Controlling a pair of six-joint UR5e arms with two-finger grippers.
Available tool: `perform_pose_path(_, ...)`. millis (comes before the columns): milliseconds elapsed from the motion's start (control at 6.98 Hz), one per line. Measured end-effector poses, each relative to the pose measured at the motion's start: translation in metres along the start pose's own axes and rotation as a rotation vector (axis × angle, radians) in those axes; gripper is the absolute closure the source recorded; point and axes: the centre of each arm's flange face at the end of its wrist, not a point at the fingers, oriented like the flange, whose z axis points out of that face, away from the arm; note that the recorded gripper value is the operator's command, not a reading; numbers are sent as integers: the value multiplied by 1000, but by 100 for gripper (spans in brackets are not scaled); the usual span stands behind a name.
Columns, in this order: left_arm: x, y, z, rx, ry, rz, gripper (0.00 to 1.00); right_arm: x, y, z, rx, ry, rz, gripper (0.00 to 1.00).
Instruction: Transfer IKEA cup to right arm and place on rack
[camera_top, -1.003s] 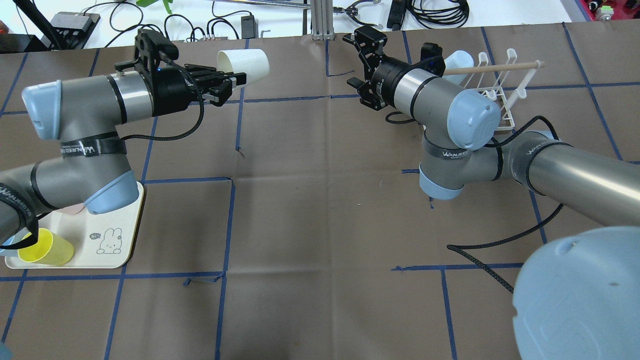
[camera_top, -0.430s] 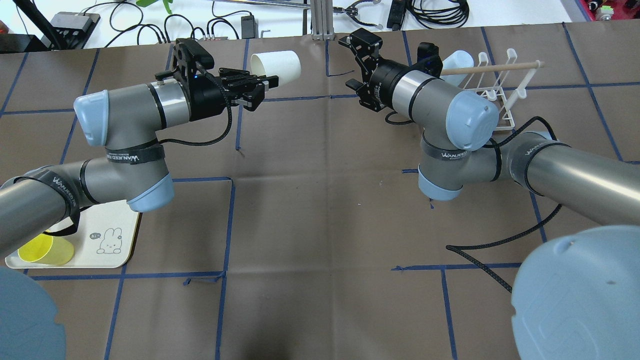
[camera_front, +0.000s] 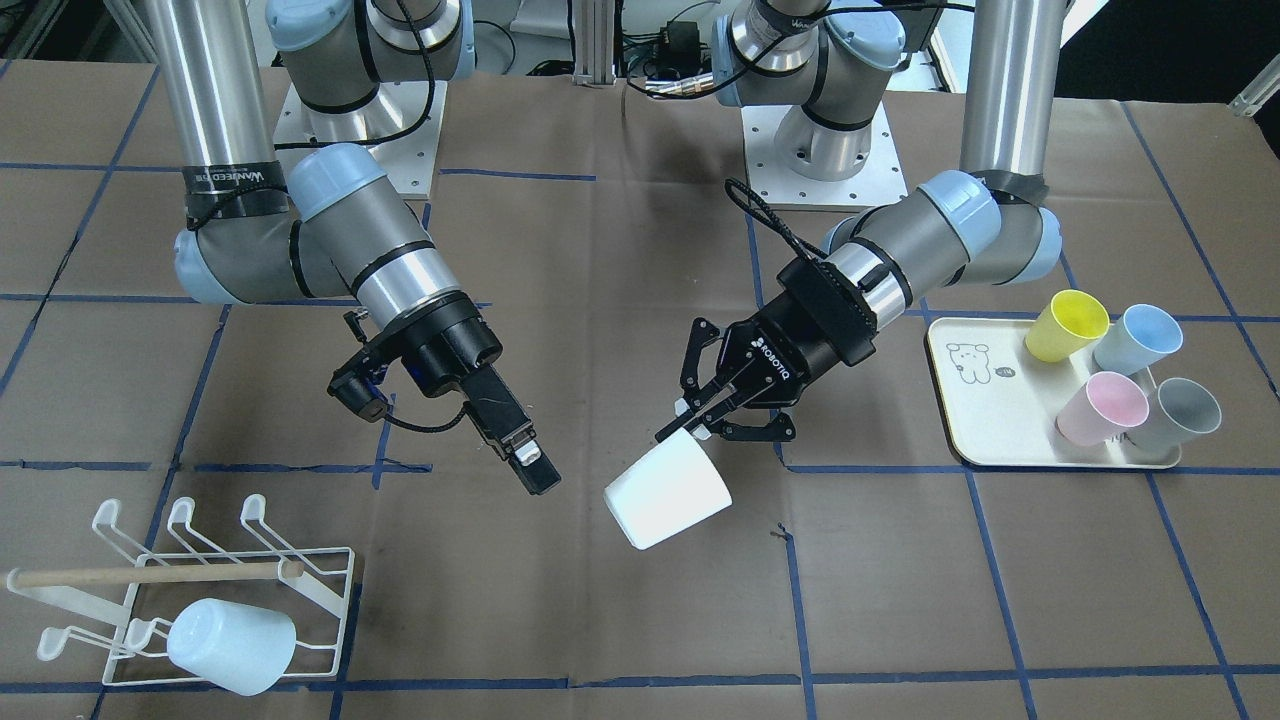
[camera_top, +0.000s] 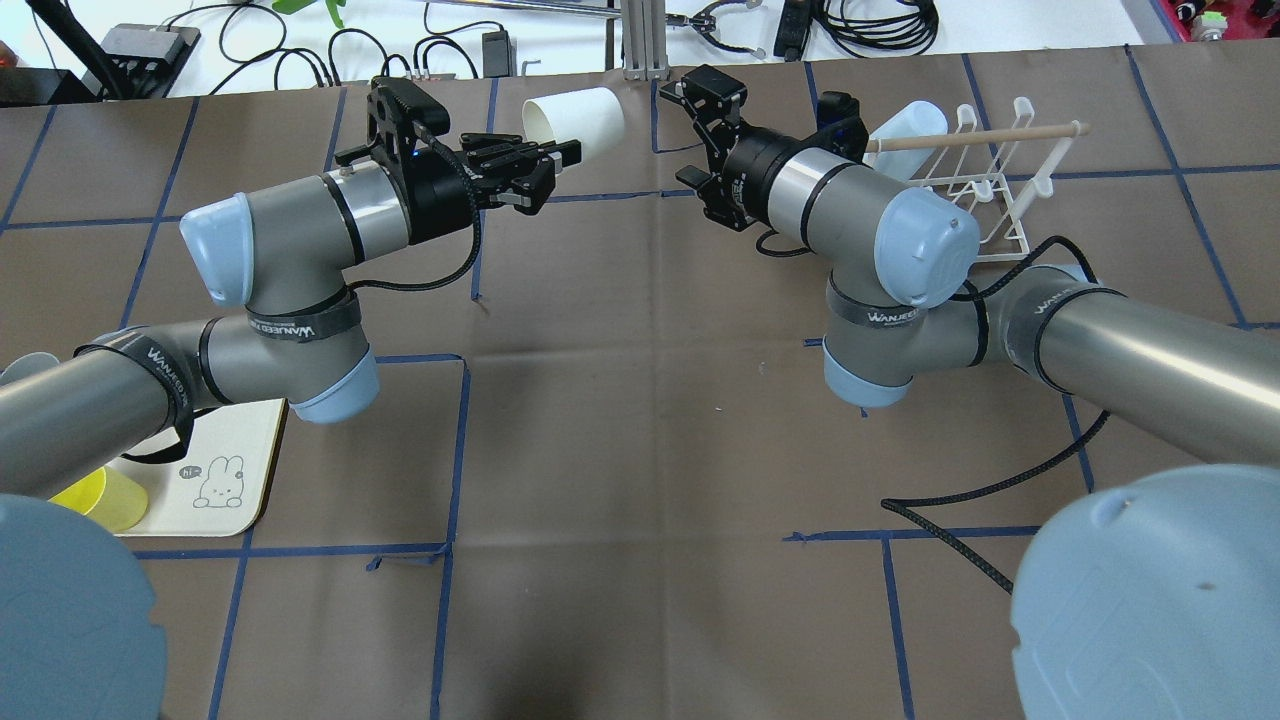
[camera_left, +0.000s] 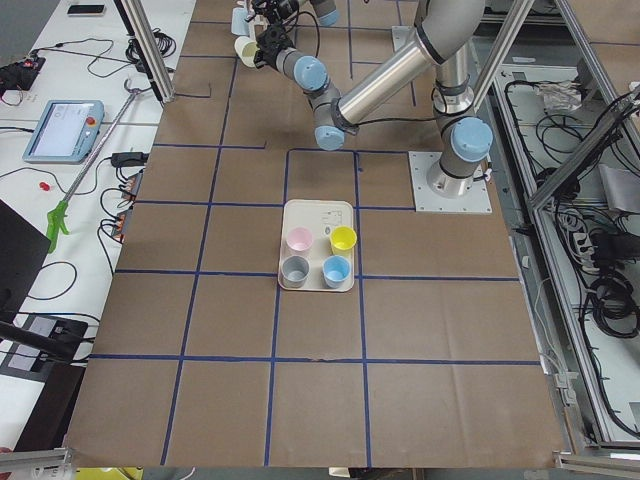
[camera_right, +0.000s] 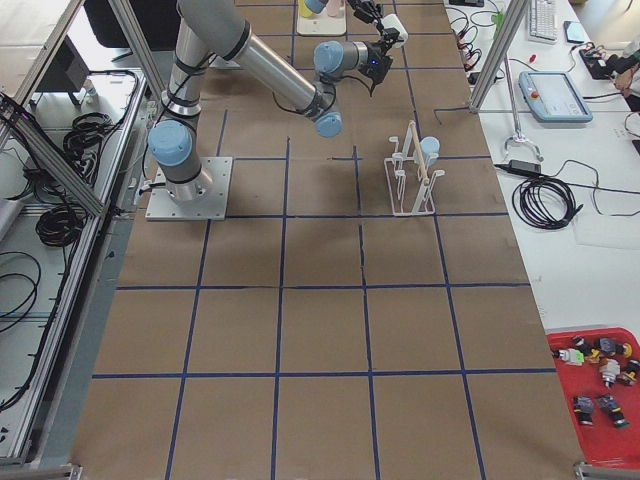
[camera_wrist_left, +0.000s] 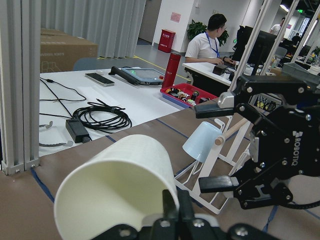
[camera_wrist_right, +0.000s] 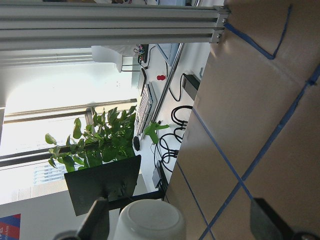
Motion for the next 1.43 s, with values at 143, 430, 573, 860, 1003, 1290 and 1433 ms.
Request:
perform_pose_path(143,0,2,1,8,-1,-1,99,0,7,2,7,2,0,1)
perform_pose_path(430,0,3,1,11,-4,-9,99,-2,19,6,21,3,55,1)
perform_pose_path(573,1,2,1,11,-4,-18,99,-4,23,7,19,1,80,2)
perform_pose_path(860,4,3,5,7,-4,-21,99,-8,30,11,8,-6,124,2)
perform_pose_path(1003,7,3,8,3,-11,-22,99,-11,31,13,4,-11,151,2)
perform_pose_path(1290,10,3,11,-1,-13,-27,99,-13,29,23,-1,-18,165,2)
perform_pose_path(1433,11,3,11,-1,-13,-28,99,-14,28,29,-3,-20,165,2)
